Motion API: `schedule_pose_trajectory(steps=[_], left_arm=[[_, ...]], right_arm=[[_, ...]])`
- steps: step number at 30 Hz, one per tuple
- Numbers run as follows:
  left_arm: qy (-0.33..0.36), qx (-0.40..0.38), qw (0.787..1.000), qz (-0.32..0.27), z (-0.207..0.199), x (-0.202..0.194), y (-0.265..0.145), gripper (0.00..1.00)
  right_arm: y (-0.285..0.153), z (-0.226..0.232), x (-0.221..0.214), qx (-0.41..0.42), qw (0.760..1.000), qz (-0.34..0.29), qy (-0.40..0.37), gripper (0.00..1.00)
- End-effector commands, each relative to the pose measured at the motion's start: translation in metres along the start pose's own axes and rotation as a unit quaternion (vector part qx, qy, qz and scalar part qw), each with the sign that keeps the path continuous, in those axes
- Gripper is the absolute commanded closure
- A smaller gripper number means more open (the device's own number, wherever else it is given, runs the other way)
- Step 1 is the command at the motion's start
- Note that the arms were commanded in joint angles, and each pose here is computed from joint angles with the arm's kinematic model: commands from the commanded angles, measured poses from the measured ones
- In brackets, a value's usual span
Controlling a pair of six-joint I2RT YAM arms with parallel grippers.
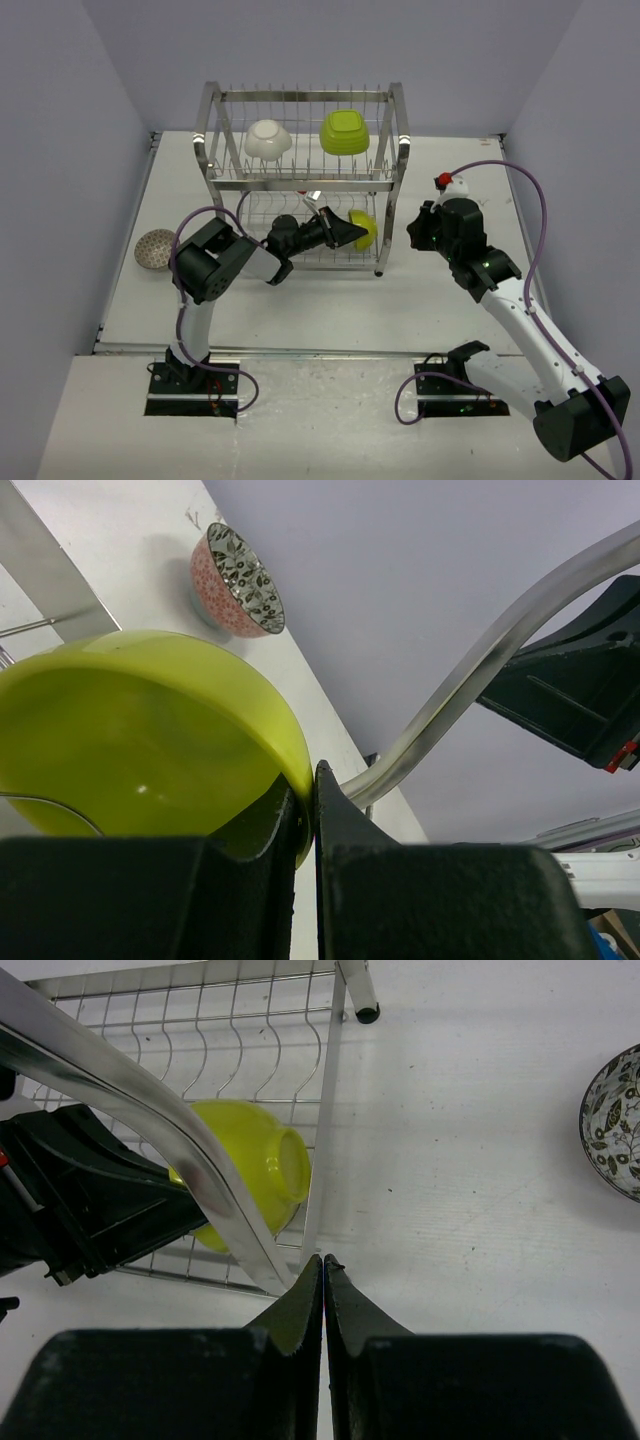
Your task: Unload the bowls from the dish rack
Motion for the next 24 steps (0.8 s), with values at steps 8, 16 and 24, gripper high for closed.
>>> schedule_pose_trajectory(steps=[8, 16, 24], left_arm=[[0.148, -0.255, 0.949, -0.112, -0.095, 0.036, -0.01, 1.0], [0.15, -0.271, 0.944, -0.109, -0.105, 0.036, -0.007, 1.0], [0.147, -0.287, 0.941, -0.101, -0.11, 0.037, -0.001, 1.0]], right_arm=[[-0.006, 0.004, 0.017, 0.011, 1.0, -0.027, -0.006, 0.99], [-0.007, 0.004, 0.018, 0.009, 1.0, -0.03, -0.006, 0.99], [-0.007, 0.004, 0.017, 0.01, 1.0, -0.027, -0.006, 0.99]])
Point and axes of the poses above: each gripper's point midway between its finger pads, its own y axis out along the fingers, its own z axis along the line the jaws close on, x = y × z, the point moved 10 cm from there along -y, back along the fingers, and after that the axes turned 4 degrees about -y, right-handed, at the moved point
